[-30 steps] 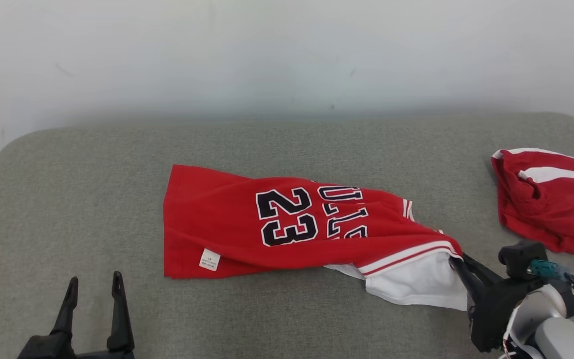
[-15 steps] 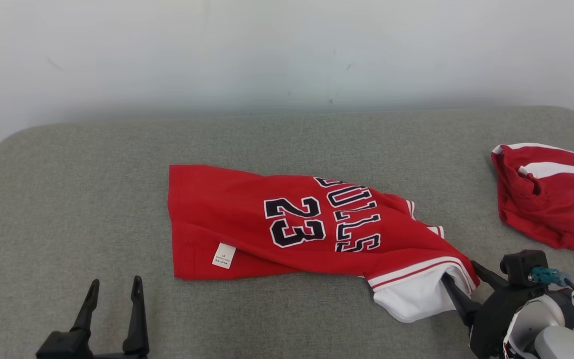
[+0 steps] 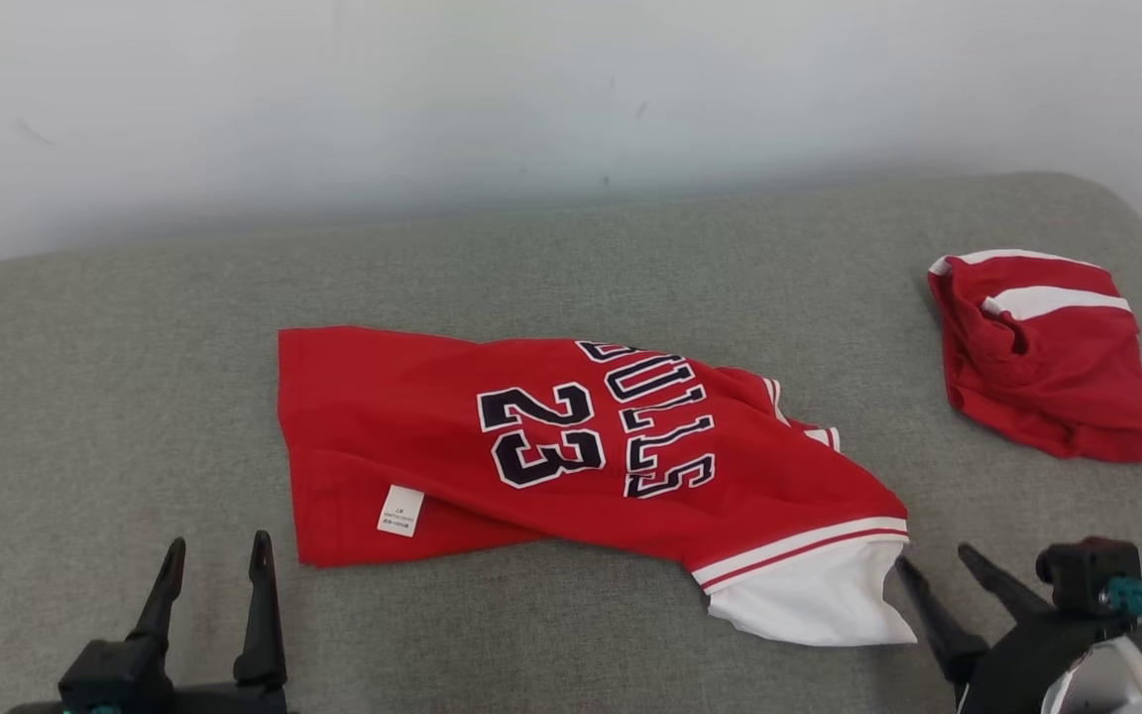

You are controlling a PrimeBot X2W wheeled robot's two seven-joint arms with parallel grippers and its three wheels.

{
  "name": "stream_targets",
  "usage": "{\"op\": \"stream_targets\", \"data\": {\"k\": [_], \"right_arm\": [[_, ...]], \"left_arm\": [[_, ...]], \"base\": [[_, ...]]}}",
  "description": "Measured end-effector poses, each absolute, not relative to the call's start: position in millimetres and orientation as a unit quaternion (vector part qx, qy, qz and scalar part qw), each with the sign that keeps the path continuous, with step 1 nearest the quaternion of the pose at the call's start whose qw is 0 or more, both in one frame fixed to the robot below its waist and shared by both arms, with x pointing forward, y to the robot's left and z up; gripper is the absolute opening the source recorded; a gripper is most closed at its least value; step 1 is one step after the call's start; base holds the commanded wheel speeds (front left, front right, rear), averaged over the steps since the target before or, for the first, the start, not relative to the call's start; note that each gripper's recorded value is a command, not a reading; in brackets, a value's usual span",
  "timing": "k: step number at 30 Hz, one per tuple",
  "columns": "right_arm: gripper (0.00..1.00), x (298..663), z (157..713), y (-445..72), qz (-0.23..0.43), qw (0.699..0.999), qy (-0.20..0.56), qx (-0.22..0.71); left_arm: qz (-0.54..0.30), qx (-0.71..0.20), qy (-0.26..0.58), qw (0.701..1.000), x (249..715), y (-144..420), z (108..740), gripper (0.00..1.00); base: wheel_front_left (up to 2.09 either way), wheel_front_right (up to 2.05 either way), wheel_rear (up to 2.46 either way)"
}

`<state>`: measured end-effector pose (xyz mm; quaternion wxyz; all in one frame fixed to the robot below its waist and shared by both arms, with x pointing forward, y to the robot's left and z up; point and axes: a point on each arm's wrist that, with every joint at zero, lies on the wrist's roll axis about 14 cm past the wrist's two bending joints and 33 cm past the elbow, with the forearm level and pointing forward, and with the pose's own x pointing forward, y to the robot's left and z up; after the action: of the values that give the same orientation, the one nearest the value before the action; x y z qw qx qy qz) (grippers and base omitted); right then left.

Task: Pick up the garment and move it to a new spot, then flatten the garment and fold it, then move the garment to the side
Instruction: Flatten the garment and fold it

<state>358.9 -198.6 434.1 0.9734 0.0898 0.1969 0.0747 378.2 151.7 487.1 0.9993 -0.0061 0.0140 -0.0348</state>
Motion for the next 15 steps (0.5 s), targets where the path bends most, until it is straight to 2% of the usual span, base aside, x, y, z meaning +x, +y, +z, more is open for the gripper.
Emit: {"op": "stream_targets", "data": {"k": [5,15], "right_arm": [[1.0,339,415,-202,0.054,0.964,0.232,0.115],[1.0,338,396,-184,0.048,0.951,0.27,0.145]], "left_arm": [[-0.063,-0.004,0.012,0.998,394,139,490,1.0],[-0.121,0.016,0.056,0.991,424,125,473,1.0]], "base": [[0.0,0.0,0.0],[0.0,0.0,0.0]]}}
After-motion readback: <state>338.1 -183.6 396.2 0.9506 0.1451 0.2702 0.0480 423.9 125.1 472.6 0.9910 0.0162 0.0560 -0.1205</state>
